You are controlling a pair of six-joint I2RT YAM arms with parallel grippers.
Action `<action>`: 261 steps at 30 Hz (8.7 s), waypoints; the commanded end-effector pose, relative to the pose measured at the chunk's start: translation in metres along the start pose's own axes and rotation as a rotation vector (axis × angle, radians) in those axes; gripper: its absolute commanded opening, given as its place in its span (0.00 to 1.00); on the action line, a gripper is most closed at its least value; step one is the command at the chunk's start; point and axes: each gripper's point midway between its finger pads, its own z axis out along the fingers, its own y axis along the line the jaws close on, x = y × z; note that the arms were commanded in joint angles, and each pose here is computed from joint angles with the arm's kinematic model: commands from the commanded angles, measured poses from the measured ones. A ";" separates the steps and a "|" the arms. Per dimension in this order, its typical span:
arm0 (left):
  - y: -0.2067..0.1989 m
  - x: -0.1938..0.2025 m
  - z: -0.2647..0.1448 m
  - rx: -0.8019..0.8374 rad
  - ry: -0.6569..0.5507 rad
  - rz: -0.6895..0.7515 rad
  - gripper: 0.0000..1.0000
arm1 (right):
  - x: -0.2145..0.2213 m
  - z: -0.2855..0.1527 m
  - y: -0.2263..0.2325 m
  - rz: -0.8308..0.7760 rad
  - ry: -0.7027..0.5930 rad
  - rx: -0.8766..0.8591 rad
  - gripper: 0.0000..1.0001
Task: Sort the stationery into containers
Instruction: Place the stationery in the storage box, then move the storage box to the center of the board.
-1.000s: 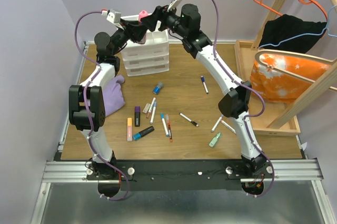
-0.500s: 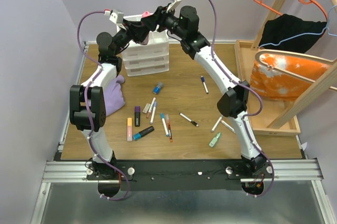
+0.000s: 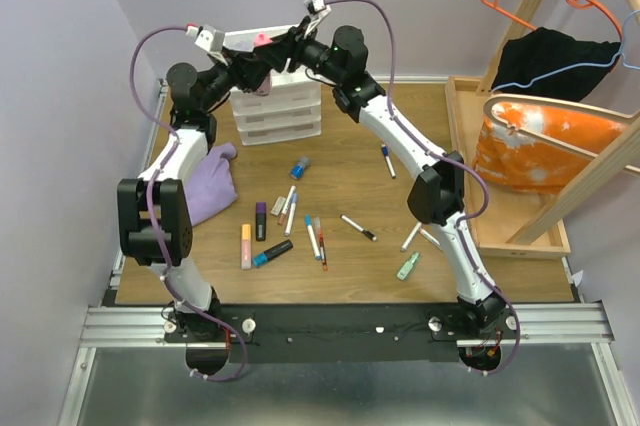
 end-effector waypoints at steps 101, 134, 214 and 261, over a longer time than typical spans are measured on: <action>-0.036 0.062 -0.149 -0.274 0.482 0.114 0.88 | 0.054 -0.188 0.005 -0.160 0.336 0.428 0.80; 0.062 0.023 -0.016 -0.232 0.378 0.105 0.00 | 0.069 -0.219 -0.056 -0.147 0.388 0.533 0.49; 0.136 0.011 -0.002 -0.677 0.419 0.106 0.57 | 0.092 -0.196 -0.119 -0.035 0.435 0.533 0.64; 0.133 -0.063 -0.076 -0.936 0.262 0.134 0.79 | 0.045 -0.118 -0.122 -0.019 0.260 0.365 0.70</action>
